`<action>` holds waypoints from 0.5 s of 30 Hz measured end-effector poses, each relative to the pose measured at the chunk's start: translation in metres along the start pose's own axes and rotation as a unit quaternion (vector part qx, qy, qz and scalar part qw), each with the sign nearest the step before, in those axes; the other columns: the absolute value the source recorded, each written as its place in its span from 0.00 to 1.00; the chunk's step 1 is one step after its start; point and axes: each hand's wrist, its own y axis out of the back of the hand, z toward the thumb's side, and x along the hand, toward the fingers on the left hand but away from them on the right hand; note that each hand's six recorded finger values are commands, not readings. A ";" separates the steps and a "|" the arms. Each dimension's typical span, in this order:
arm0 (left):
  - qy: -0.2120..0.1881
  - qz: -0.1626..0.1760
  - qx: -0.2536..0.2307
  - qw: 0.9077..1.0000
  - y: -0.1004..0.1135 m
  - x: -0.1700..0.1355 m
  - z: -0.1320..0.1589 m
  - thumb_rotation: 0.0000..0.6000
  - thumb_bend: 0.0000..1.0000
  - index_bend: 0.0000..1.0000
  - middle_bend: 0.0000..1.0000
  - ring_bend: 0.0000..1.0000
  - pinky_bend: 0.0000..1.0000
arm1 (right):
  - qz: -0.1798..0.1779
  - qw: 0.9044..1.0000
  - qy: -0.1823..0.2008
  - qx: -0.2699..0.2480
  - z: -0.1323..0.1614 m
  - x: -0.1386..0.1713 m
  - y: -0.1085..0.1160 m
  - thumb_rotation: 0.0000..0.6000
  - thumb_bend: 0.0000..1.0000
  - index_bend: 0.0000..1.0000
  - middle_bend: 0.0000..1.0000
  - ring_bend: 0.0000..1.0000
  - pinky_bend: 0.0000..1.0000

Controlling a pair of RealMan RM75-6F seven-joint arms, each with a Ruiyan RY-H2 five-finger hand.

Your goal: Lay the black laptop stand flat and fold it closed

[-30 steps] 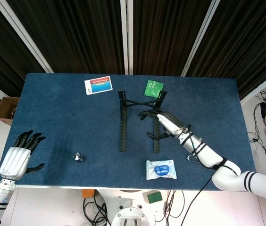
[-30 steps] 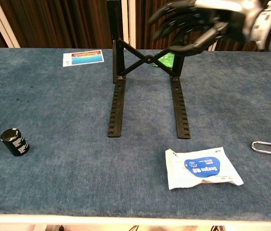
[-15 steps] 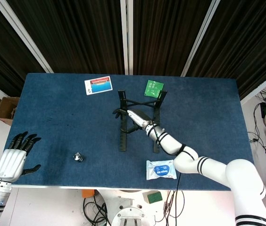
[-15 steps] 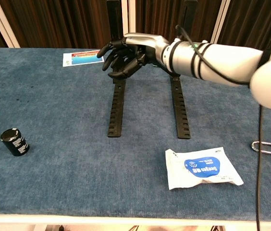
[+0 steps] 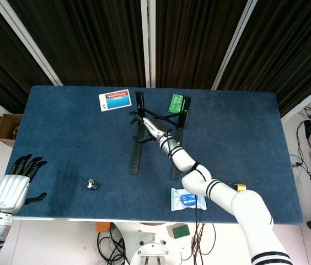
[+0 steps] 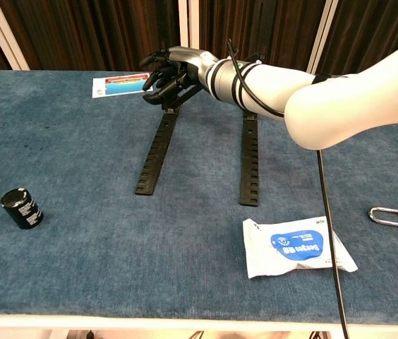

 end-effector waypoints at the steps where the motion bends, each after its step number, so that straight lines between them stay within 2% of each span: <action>1: 0.001 0.001 -0.001 1.000 0.000 0.000 -0.001 1.00 0.09 0.18 0.15 0.04 0.10 | 0.001 1.000 -0.004 0.000 -0.002 0.000 0.000 1.00 0.34 0.09 0.25 0.08 0.16; 7: 0.007 0.001 -0.005 1.000 -0.001 -0.003 -0.008 1.00 0.09 0.18 0.15 0.04 0.10 | 0.019 1.000 0.008 -0.002 0.003 0.007 -0.002 1.00 0.34 0.08 0.24 0.08 0.16; 15: 0.004 0.000 -0.008 1.000 -0.004 -0.002 -0.008 1.00 0.09 0.18 0.15 0.04 0.10 | 0.059 0.997 0.047 -0.003 0.029 0.025 -0.003 1.00 0.34 0.08 0.25 0.08 0.16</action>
